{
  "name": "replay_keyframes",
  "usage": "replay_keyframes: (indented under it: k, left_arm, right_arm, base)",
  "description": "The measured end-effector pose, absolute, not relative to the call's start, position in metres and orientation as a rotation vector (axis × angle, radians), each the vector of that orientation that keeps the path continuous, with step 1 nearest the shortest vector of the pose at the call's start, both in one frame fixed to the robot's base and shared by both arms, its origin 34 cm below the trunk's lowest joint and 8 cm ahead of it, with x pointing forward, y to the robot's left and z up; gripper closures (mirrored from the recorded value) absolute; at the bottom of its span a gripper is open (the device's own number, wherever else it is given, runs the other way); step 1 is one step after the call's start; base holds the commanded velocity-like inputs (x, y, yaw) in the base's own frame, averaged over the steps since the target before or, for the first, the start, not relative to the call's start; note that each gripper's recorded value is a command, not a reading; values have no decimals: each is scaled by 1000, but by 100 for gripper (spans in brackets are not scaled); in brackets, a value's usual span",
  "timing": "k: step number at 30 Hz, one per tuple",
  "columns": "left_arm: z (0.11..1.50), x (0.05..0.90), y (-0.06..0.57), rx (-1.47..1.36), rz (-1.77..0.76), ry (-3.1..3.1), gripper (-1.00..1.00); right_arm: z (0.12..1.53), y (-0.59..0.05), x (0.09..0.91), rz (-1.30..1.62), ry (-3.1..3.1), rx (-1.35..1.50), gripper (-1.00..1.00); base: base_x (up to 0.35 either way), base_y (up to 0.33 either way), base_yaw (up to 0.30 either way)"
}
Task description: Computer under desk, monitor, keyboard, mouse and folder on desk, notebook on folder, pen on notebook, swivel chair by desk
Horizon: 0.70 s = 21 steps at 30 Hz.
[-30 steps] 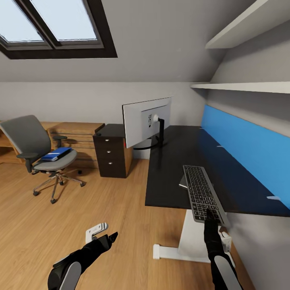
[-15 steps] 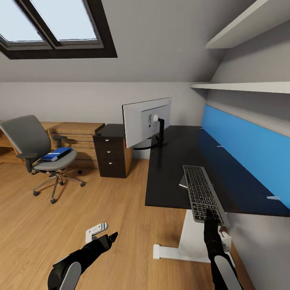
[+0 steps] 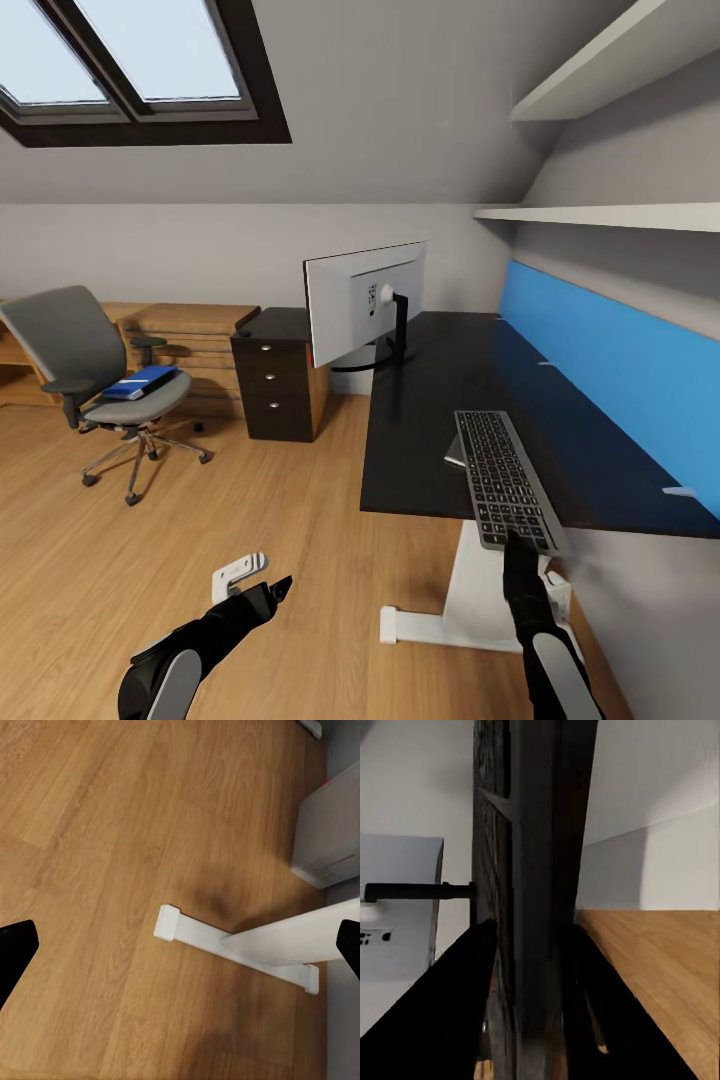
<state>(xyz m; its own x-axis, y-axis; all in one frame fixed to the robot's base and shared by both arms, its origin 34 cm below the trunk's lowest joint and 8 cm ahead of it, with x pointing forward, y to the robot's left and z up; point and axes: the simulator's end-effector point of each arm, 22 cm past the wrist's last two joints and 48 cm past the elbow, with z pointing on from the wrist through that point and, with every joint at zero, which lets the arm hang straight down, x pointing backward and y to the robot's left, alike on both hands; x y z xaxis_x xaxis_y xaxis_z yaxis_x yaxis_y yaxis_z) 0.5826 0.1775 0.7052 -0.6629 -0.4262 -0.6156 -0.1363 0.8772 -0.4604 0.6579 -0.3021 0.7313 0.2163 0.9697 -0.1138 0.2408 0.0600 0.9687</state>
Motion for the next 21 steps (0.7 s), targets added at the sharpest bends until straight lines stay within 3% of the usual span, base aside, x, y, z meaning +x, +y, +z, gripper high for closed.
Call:
replay_keyframes:
  k: [21]
  left_arm:
    - [726,584,179,-408,-481,2282,-100]
  right_arm:
    - [803,-309,669,894,1148,1336,100]
  base:
    - [0,0,0]
